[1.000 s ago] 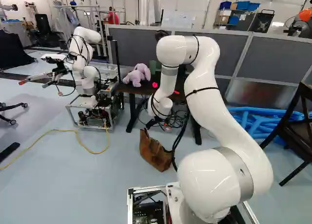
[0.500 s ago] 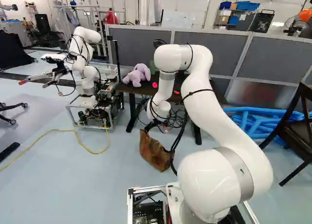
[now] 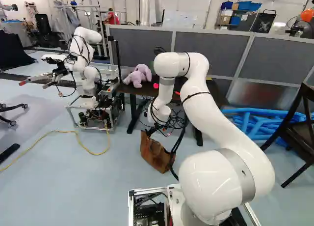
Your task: Pick up the bag on the ground and place it on the table
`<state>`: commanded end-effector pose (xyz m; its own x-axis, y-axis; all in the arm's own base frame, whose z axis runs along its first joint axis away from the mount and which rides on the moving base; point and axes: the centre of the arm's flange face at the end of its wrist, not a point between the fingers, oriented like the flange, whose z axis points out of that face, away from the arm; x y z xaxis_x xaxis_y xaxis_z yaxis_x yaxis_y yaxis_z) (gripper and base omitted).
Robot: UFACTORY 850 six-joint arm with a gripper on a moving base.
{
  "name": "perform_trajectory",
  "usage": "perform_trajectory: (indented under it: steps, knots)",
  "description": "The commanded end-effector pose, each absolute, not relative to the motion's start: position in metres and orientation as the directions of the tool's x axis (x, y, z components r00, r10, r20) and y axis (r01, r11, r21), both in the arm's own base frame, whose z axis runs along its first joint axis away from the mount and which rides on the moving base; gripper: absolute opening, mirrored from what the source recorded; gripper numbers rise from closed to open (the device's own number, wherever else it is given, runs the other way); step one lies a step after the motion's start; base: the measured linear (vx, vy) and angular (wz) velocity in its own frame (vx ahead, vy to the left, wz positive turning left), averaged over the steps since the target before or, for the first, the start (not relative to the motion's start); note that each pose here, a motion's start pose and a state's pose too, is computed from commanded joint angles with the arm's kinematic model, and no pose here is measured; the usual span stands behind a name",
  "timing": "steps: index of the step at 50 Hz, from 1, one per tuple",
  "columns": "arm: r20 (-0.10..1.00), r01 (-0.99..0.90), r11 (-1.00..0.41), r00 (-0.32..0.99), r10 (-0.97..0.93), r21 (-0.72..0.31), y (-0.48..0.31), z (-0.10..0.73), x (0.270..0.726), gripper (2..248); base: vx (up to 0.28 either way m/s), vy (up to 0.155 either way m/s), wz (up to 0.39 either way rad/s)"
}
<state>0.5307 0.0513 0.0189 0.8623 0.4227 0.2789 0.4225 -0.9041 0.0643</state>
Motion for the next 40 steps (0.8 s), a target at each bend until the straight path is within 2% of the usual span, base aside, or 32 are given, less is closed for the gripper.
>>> perform_trajectory:
  steps: [40]
  knots:
    - [0.184,0.740,-0.659,0.635,0.750,0.131,0.051,-0.042,0.533,247,0.000,0.000,0.000]
